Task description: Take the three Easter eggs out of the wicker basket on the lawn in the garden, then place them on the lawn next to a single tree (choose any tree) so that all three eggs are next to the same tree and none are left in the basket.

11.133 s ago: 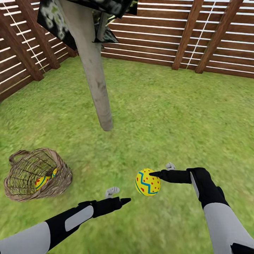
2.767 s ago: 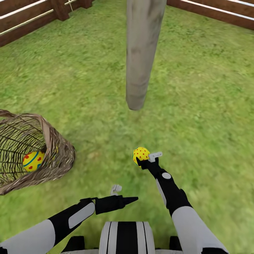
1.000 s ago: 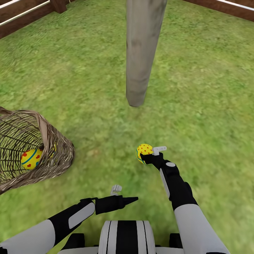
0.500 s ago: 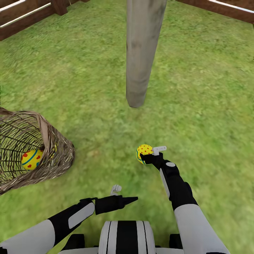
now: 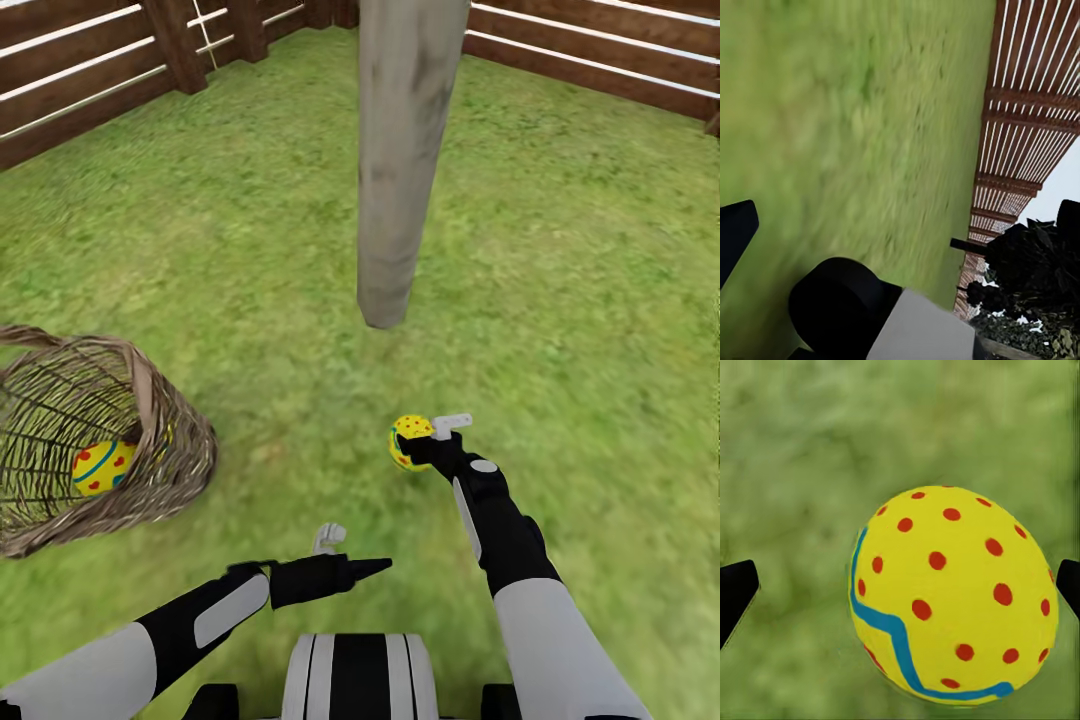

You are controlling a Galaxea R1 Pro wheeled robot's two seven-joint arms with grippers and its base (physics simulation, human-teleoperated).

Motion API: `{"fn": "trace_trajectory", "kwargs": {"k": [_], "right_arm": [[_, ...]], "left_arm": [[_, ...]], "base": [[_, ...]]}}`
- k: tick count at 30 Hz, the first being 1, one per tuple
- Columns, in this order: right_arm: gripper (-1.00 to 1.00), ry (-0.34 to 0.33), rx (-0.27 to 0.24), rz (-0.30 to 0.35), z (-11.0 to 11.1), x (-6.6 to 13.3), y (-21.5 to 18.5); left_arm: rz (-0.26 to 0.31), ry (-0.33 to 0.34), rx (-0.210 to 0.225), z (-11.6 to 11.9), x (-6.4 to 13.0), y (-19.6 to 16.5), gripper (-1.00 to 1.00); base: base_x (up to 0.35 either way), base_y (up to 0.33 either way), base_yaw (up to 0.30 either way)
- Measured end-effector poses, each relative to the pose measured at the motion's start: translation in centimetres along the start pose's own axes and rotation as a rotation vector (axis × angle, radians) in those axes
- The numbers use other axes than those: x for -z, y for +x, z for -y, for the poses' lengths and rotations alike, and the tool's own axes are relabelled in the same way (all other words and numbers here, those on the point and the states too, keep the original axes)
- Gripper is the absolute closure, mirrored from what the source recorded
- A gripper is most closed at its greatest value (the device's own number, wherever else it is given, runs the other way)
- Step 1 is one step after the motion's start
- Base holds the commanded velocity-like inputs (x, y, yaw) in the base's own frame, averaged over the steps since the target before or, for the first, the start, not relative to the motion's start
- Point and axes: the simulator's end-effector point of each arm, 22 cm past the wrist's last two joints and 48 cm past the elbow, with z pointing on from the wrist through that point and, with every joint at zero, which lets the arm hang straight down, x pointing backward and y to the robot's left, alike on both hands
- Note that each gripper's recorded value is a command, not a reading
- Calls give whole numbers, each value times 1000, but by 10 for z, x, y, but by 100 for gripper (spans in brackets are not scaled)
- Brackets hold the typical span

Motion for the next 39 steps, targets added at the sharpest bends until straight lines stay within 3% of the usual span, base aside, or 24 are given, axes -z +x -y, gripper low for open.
{"fn": "trace_trajectory", "kwargs": {"k": [20,32,39], "right_arm": [[-100,2,11,44,-7,38,-59],[-100,-2,21,56,-14,61,-90],[-100,-5,9,-13,-18,72,-89]], "left_arm": [[12,5,-44,54,16,-18,-100],[20,-4,-62,83,27,-29,-100],[22,-1,-66,100,33,-33,-100]], "base": [[-1,0,0],[-315,0,0],[-65,0,0]]}}
